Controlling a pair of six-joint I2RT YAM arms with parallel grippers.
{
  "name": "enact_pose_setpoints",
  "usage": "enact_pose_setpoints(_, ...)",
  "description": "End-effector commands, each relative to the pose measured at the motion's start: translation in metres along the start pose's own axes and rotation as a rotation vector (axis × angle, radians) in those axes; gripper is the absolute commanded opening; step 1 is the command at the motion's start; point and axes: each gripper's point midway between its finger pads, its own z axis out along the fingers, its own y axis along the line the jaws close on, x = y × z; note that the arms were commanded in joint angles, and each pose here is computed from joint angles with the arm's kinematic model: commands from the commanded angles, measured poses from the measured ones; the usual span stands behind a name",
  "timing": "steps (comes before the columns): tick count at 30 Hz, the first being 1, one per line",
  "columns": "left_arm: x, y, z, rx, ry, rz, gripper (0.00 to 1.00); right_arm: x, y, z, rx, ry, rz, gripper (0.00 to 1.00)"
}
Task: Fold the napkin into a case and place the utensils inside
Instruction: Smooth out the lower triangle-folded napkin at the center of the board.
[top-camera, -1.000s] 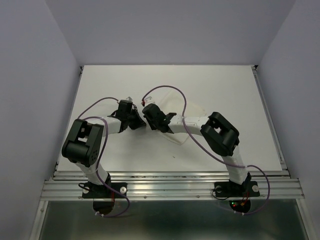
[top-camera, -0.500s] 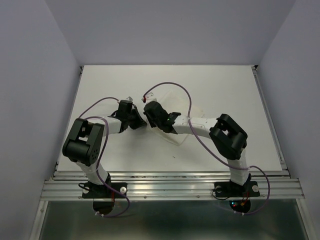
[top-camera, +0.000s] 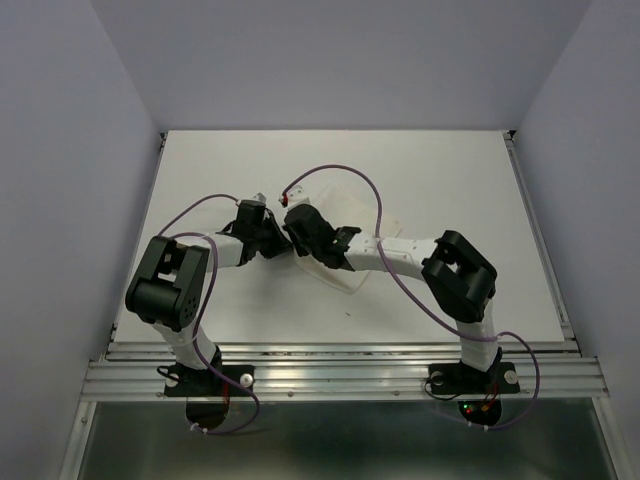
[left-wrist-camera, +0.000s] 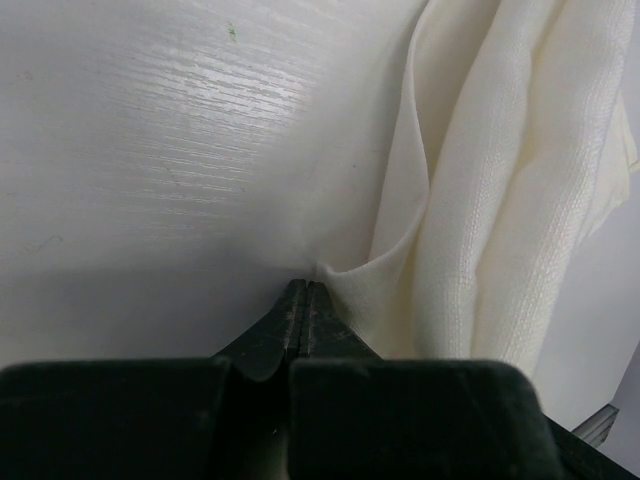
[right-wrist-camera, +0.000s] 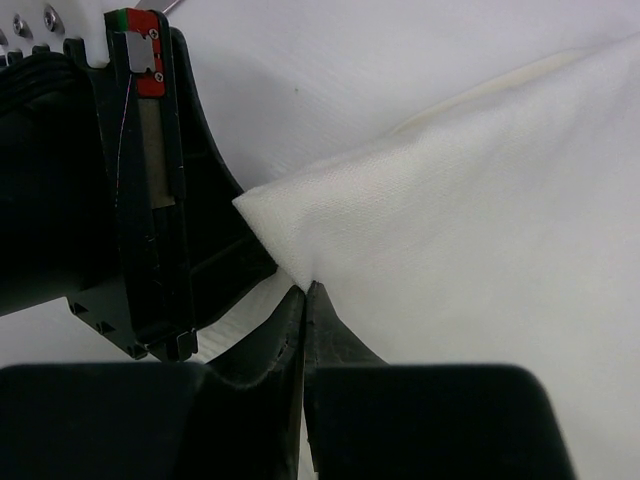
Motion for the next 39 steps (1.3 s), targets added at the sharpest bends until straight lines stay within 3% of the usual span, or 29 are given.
enact_pose_setpoints(1, 0.001, 0.014, -0.007, -0.062, -0.002, -0.005, 0.0, -0.034, 0.005, -0.007, -0.001, -0.085, 0.04, 0.03)
enact_pose_setpoints(14, -0.015, 0.009, -0.054, -0.102, -0.077, 0.008, 0.0, -0.031, 0.008, -0.003, -0.006, -0.077, 0.046, 0.03)
enact_pose_setpoints(27, -0.008, -0.016, -0.029, 0.063, -0.023, -0.029, 0.0, -0.033, 0.012, -0.004, -0.027, -0.076, 0.062, 0.04)
enact_pose_setpoints(39, 0.009, 0.011, -0.004, -0.014, 0.03, -0.062, 0.0, -0.037, 0.011, -0.008, -0.026, -0.081, 0.058, 0.04)
